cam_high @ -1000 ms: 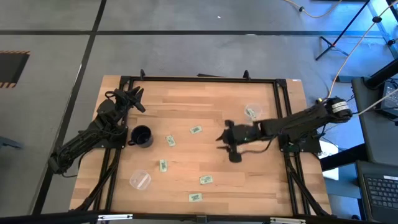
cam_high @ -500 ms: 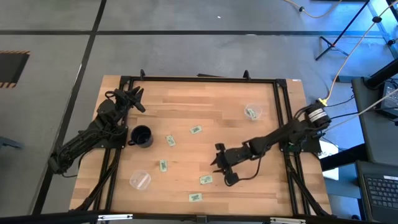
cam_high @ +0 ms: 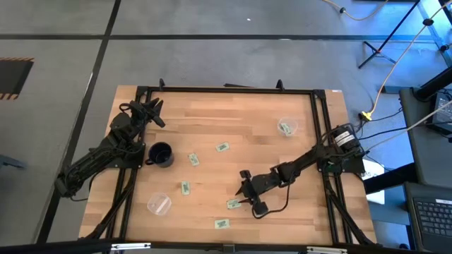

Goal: Pick and place items into bin
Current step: Put the light green stevia packet into the top transparent bin

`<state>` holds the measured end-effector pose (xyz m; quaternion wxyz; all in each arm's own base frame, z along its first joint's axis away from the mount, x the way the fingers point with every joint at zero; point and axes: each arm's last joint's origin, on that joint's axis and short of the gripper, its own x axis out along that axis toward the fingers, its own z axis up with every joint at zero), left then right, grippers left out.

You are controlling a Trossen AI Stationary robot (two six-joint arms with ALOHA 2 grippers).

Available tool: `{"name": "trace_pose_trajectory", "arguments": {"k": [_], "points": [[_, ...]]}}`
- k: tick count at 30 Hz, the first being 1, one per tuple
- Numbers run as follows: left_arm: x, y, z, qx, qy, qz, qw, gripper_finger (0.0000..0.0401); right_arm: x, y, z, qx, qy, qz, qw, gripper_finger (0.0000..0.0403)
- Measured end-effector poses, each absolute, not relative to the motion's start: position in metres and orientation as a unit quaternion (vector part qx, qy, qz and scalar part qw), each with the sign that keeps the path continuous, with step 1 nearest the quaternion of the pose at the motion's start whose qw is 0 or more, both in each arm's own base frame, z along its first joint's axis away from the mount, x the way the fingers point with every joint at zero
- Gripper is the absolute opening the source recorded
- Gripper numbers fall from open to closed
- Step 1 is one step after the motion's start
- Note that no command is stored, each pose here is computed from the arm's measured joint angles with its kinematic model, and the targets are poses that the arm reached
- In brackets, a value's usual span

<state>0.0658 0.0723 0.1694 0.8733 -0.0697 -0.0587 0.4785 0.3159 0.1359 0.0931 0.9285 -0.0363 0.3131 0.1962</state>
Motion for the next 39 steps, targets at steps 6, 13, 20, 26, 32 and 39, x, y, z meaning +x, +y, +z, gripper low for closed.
{"name": "trace_pose_trajectory", "arguments": {"k": [6,13,20,26,32,39], "points": [[0.0658,0.0723,0.1694,-0.07,-0.059,0.478,0.873,0.0106,0.322,0.1388,0.0862,-0.035,0.321,0.204,0.924,0.016],[0.0658,0.0723,0.1694,-0.07,-0.059,0.478,0.873,0.0106,0.3214,0.1382,0.0847,-0.032,0.331,0.196,0.923,0.0111],[0.0658,0.0723,0.1694,-0.07,-0.059,0.478,0.873,0.0106,0.3211,0.1376,0.084,-0.029,0.335,0.193,0.922,0.0066],[0.0658,0.0723,0.1694,-0.07,-0.059,0.478,0.873,0.0106,0.3202,0.137,0.0826,-0.03,0.344,0.191,0.919,0.004],[0.0658,0.0723,0.1694,-0.07,-0.059,0.478,0.873,0.0106,0.3197,0.137,0.0822,-0.028,0.347,0.191,0.918,0.0007],[0.0658,0.0723,0.1693,-0.07,-0.059,0.478,0.873,0.0106,0.3175,0.1369,0.0914,-0.018,0.344,0.184,0.921,0.0002]]}}
